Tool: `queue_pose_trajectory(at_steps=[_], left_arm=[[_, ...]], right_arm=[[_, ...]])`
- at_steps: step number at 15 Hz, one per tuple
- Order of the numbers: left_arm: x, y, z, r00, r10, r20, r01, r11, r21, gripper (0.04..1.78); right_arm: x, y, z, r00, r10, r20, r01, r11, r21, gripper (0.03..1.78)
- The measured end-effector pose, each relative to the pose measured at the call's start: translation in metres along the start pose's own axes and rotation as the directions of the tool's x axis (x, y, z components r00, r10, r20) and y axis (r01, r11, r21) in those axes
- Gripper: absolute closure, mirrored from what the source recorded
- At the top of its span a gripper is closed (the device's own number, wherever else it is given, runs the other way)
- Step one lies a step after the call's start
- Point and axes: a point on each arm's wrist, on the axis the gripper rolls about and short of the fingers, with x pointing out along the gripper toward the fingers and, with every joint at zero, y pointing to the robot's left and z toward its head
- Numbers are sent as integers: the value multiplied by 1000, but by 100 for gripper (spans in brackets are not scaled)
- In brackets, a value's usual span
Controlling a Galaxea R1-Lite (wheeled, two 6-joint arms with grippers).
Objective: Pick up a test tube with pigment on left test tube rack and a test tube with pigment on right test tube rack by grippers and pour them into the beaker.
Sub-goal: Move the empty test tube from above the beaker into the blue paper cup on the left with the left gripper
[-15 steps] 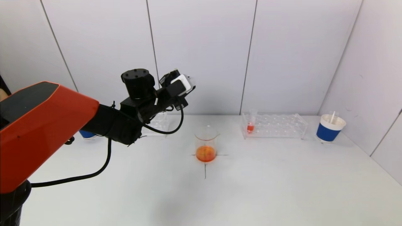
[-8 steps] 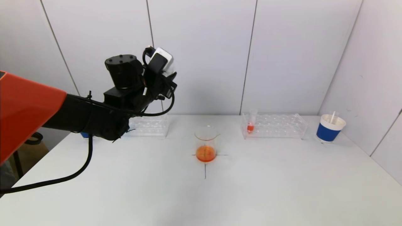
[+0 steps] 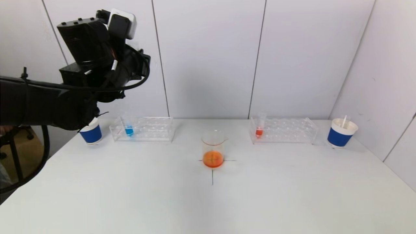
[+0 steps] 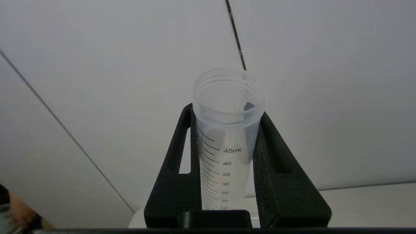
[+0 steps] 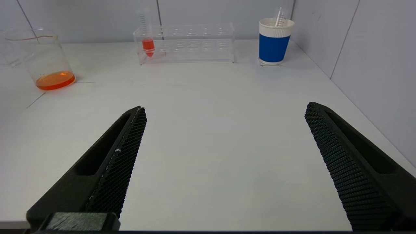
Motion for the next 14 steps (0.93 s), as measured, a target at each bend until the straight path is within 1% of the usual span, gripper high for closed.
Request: queue_pose_trajectory(at_steps=[3,5,7,10,12,14], left_arm=[[2,38,0,989,143,-21,-143,990,8,136],[4,66,-6,971,233,-43,-233,972,8,136],[3,89,-18,951,300,-77,-300,954,13,136],[1,115,-39,923,358,-139,-365,931,-25,136],[2,125,-52,907,384,-171,-399,915,-63,136],[4,132,-64,898,393,-198,-417,904,-92,136]], right_arm=[[0,0,0,1000,0,0,0,1000,0,4],[0,0,0,1000,0,0,0,1000,0,4],[0,0,0,1000,0,0,0,1000,0,4],[0,0,0,1000,0,0,0,1000,0,4],[0,0,0,1000,0,0,0,1000,0,4],[0,0,0,1000,0,0,0,1000,0,4]])
